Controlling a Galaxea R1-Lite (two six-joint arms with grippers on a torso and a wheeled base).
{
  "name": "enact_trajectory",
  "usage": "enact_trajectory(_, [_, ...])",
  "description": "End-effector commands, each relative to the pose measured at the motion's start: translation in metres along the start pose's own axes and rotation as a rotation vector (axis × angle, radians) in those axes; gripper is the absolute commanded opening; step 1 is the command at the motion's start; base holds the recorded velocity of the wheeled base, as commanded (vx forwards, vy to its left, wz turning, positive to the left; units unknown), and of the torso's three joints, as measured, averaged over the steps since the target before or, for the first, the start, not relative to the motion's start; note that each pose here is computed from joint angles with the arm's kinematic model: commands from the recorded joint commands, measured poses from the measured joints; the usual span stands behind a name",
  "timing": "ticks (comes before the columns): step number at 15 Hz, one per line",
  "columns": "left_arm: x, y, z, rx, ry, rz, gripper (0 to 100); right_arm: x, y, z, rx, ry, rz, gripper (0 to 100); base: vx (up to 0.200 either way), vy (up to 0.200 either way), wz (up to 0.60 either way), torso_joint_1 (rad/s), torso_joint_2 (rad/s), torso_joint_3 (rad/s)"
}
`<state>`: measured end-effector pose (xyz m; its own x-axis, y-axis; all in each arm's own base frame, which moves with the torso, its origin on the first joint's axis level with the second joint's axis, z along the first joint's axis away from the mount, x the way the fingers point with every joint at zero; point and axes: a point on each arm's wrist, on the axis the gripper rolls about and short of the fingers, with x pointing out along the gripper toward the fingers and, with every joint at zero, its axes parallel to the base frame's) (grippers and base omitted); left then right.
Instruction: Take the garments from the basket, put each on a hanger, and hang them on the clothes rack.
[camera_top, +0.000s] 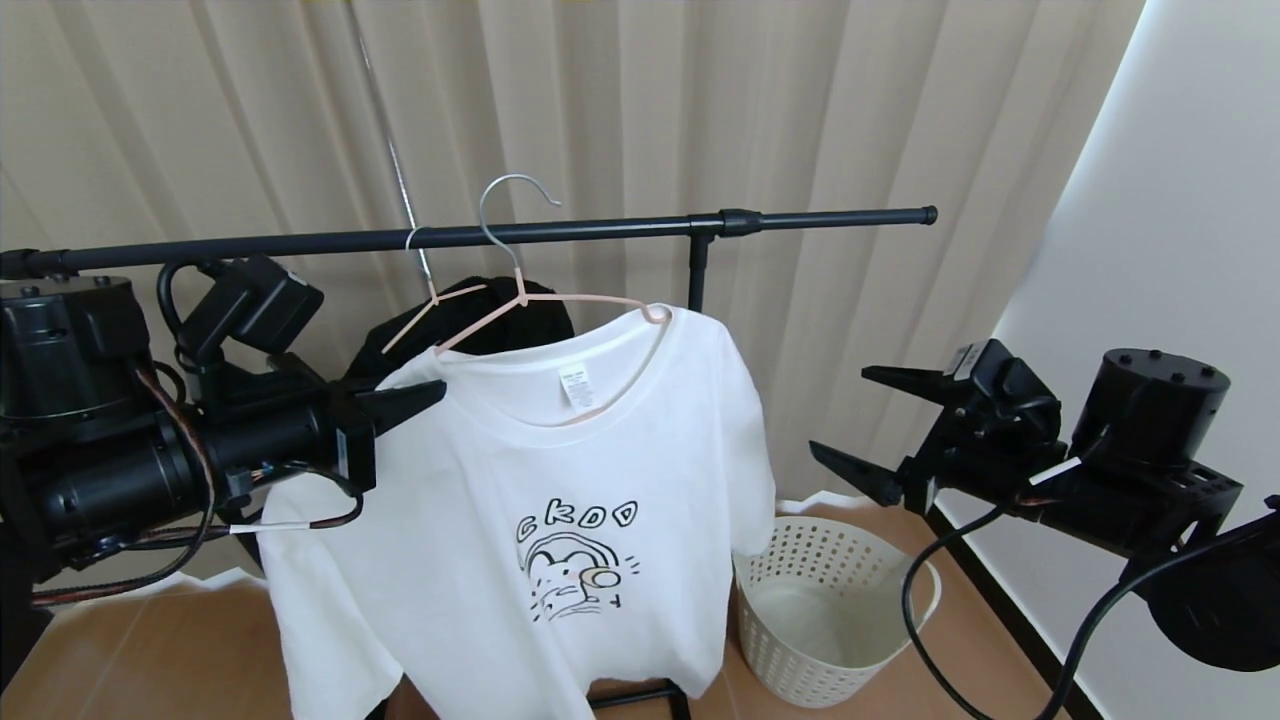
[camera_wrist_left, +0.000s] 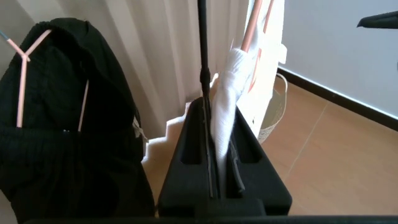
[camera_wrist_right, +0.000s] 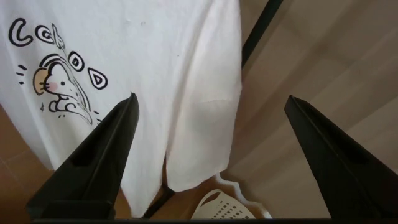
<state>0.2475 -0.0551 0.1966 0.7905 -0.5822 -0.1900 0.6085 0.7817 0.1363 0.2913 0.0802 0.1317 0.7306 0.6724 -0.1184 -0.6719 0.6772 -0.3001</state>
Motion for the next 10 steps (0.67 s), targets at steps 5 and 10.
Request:
enact_trajectory(5, [0.016, 0.010, -0.006, -0.013, 0.044, 0.079, 0, 0.003, -0.001, -0.001, 0.004, 0.004, -0.009, 100, 0.000, 0.000, 0.00, 0.000, 0.00, 0.000])
enact_trajectory(10, [0.030, 0.021, -0.010, -0.037, 0.084, 0.196, 0, 0.004, -0.002, -0.002, 0.006, 0.011, -0.015, 100, 0.000, 0.000, 0.00, 0.000, 0.00, 0.000])
